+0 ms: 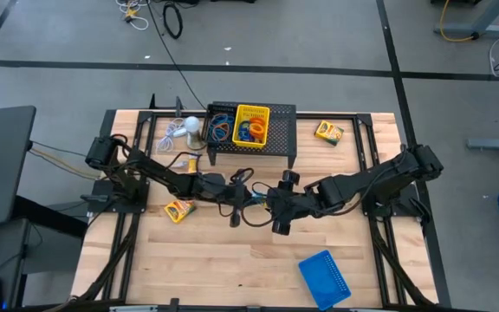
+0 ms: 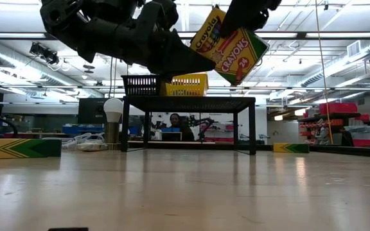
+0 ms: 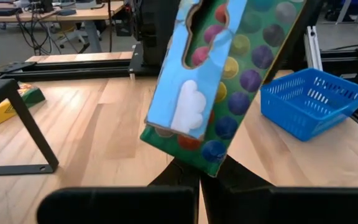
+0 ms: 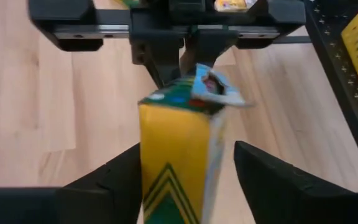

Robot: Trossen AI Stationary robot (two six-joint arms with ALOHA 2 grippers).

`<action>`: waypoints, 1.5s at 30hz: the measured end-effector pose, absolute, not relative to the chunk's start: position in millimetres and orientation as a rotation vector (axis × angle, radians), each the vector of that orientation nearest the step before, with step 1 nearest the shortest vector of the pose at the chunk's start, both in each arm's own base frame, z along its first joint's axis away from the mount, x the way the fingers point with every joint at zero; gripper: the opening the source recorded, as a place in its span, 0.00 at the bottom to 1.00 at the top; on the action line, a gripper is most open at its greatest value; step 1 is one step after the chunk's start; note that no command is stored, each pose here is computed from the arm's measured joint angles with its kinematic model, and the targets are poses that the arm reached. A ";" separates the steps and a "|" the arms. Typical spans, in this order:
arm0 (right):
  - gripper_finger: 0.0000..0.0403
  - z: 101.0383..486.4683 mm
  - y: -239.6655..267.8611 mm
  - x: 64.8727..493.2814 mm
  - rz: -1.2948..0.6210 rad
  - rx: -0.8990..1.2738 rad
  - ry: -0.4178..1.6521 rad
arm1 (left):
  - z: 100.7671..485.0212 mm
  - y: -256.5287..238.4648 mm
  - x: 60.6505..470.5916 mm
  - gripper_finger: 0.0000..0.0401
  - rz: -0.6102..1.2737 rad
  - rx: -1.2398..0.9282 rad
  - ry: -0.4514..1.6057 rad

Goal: Pick & Place Office Desk Supplies
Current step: Put the big yellow crayon box into the blue basket

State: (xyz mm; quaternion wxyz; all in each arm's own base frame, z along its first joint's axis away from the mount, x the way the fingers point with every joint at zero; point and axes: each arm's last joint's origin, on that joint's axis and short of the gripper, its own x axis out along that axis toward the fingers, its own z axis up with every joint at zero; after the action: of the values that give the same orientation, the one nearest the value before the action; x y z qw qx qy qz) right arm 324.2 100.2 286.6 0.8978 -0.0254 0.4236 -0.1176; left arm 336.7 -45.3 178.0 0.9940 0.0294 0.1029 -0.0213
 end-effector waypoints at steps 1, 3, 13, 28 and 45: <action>0.58 284.7 100.5 325.7 -0.245 -0.062 0.880 | 178.0 -45.4 336.6 0.00 -0.043 0.060 0.206; 0.52 280.1 100.9 328.0 -0.257 -0.096 0.890 | 178.3 -45.4 336.7 0.00 -0.046 0.059 0.202; 0.27 269.9 108.0 332.3 -0.292 -0.152 0.893 | 176.2 -50.6 335.5 0.02 -0.109 0.118 0.215; 0.25 269.6 149.4 312.3 -0.308 -0.254 0.835 | 170.9 -70.2 327.3 0.29 -0.552 0.112 0.240; 0.25 243.2 224.3 225.2 -0.030 -0.132 0.714 | 172.9 -80.7 324.1 0.31 -0.698 0.064 0.222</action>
State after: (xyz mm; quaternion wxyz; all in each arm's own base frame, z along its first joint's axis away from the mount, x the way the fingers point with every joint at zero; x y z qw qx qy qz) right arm 225.2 224.3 243.2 0.9348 -0.0646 0.3490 -0.0145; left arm 324.1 -80.7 172.9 0.9332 0.0311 0.1083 -0.3413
